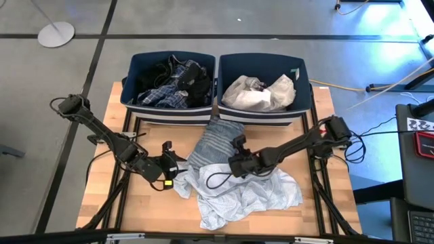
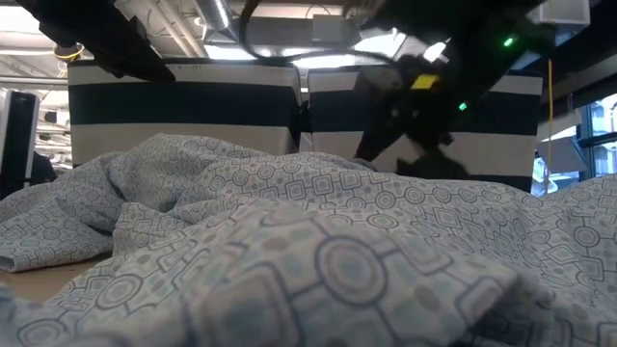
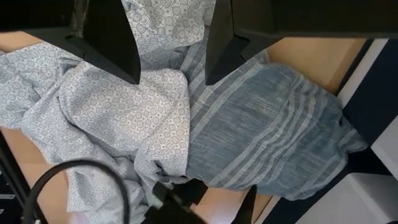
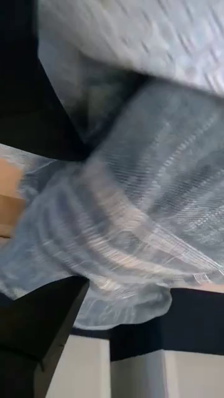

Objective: Sort clothes
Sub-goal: Put the gray long sleeve shirt into the left blue laundry bin

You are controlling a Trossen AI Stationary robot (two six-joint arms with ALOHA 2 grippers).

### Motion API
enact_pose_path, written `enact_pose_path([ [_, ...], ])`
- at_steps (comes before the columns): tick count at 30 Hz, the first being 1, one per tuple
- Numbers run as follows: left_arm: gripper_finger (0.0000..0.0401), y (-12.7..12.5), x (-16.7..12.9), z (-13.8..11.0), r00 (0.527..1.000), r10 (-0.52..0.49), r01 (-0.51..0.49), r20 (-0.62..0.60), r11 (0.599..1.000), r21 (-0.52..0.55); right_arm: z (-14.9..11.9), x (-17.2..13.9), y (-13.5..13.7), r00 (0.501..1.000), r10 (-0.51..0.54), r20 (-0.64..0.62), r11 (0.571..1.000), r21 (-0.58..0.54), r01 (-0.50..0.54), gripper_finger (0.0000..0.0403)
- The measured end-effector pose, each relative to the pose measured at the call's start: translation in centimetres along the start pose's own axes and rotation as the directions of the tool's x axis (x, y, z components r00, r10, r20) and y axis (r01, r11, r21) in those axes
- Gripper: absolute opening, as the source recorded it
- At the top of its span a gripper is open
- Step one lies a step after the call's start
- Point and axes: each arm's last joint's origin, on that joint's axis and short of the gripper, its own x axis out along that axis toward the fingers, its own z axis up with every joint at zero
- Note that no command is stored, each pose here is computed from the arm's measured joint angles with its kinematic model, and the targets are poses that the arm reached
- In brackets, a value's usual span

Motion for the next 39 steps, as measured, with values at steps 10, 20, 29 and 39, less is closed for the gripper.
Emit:
enact_pose_path([
  [10, 0.017, 0.0, 0.0, 0.0, 1.0, 0.003, -0.003, 0.002, 1.0, 0.0, 1.2, 2.8, -0.2, 0.994, -0.029, 0.103, 1.0, 0.01, 0.028, 0.032],
  [20, 0.017, 0.0, 0.0, 0.0, 1.0, 0.004, -0.004, 0.0, 1.0, 0.001, 1.1, 3.3, -1.1, 0.993, -0.063, 0.096, 0.993, 0.11, 0.053, 0.0161],
  [29, 0.017, 0.0, 0.0, 0.0, 1.0, 0.006, -0.006, -0.003, 1.0, 0.0, 2.8, 2.3, -3.0, 0.989, -0.14, 0.054, 0.982, 0.139, 0.132, 0.0027],
  [39, 0.017, -0.5, 1.1, -1.4, 1.0, 0.013, -0.013, -0.026, 0.999, -0.035, 5.4, -0.3, -4.7, 0.974, -0.223, 0.027, 0.971, 0.096, 0.219, 0.0045],
])
